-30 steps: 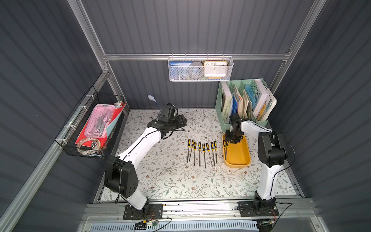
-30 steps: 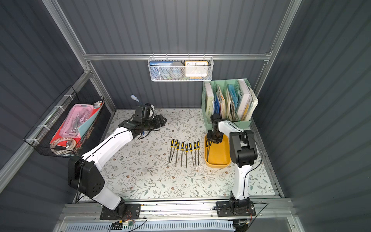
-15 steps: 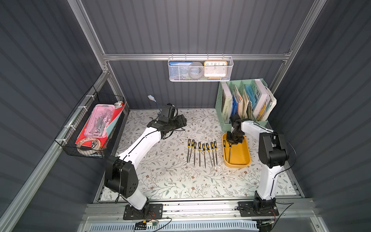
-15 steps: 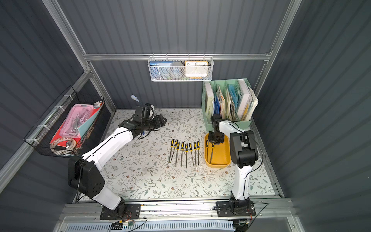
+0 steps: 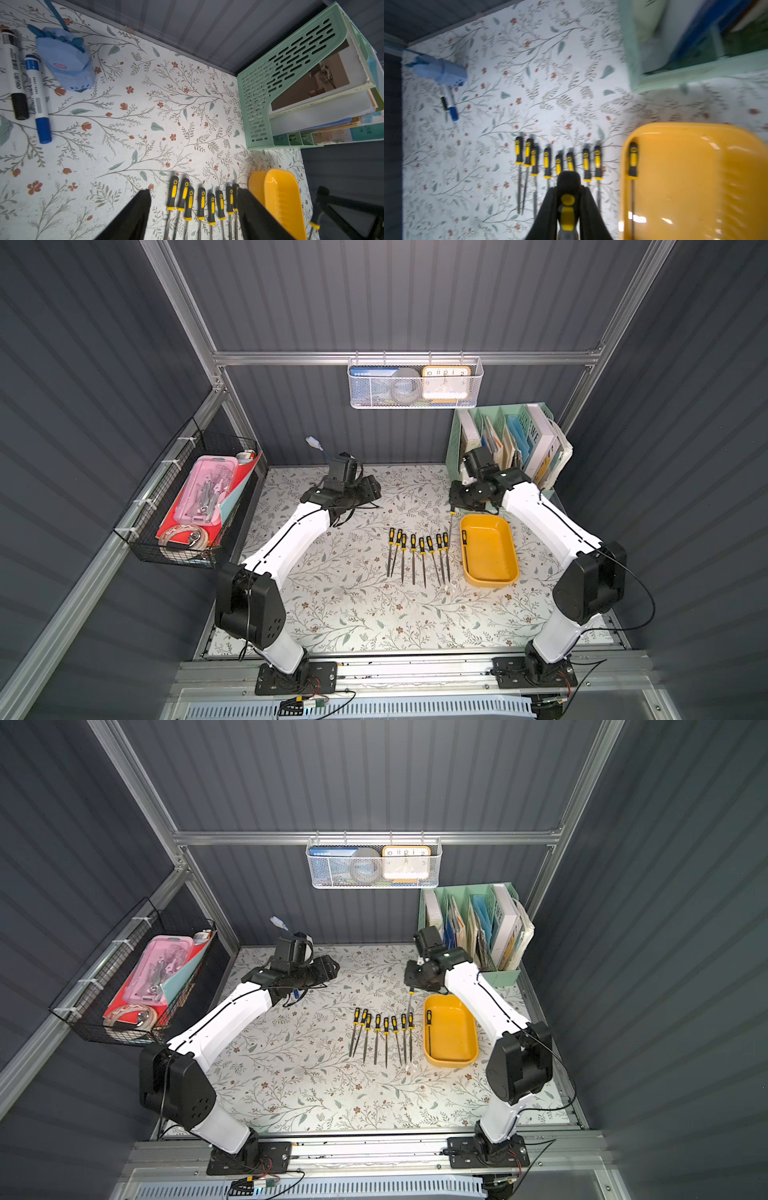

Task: Take the file tool out of the storage box
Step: Place the file tool at the center of the board.

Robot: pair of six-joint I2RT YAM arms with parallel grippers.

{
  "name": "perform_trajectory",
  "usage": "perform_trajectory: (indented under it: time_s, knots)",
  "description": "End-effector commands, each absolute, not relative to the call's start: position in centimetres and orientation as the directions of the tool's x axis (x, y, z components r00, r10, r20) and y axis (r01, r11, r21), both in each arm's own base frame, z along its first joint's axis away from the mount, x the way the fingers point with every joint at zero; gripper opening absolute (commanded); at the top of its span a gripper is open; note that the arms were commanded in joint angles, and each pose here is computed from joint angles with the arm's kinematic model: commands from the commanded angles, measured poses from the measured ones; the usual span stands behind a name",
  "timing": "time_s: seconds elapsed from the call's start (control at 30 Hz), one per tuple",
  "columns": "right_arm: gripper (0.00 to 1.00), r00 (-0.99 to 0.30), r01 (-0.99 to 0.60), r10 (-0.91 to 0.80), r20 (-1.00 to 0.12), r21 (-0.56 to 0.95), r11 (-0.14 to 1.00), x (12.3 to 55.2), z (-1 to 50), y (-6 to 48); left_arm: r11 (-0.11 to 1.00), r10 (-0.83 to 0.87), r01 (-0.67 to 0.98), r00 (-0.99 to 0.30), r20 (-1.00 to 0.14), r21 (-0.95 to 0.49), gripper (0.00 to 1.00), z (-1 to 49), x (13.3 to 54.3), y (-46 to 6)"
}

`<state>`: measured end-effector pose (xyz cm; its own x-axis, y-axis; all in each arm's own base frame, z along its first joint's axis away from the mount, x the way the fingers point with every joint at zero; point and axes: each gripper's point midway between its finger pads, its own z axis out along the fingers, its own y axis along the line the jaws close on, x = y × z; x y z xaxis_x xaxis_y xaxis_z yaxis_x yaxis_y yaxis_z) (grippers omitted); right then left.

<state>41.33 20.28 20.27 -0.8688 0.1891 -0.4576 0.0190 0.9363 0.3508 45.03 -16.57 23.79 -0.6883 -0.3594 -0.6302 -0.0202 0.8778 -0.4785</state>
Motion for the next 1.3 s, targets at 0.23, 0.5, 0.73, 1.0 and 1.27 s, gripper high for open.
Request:
perform_trajectory:
  time_s: [0.23, 0.5, 0.73, 1.0, 1.27]
  knots:
    - [0.0, -0.868, -0.043, 0.229, -0.44, 0.527, 0.849, 41.8, 16.9, 36.4, 0.888, -0.386, -0.074, -0.655, -0.65, -0.454, 0.72, 25.0, 43.9, -12.8]
    - [0.0, -0.889, -0.052, 0.139, -0.435, 0.4, 0.915, 42.5, 10.8, 39.7, 0.884, -0.396, -0.09, -0.665, -0.633, -0.458, 0.73, 24.1, 42.6, -12.4]
    - [0.0, -0.912, -0.04, 0.09, -0.4, 0.304, 0.952, 42.5, 7.2, 39.0, 0.889, -0.39, -0.098, -0.675, -0.626, -0.448, 0.73, 23.3, 42.3, -12.3]
    - [0.0, -0.921, -0.044, 0.06, -0.384, 0.259, 0.965, 42.5, 5.0, 38.6, 0.889, -0.386, -0.094, -0.678, -0.625, -0.447, 0.74, 23.2, 42.5, -12.4]
    - [0.05, -0.942, -0.047, 0.034, -0.333, 0.235, 0.971, 42.3, 3.2, 38.9, 0.892, -0.384, -0.097, -0.679, -0.626, -0.442, 0.74, 23.2, 42.5, -12.3]
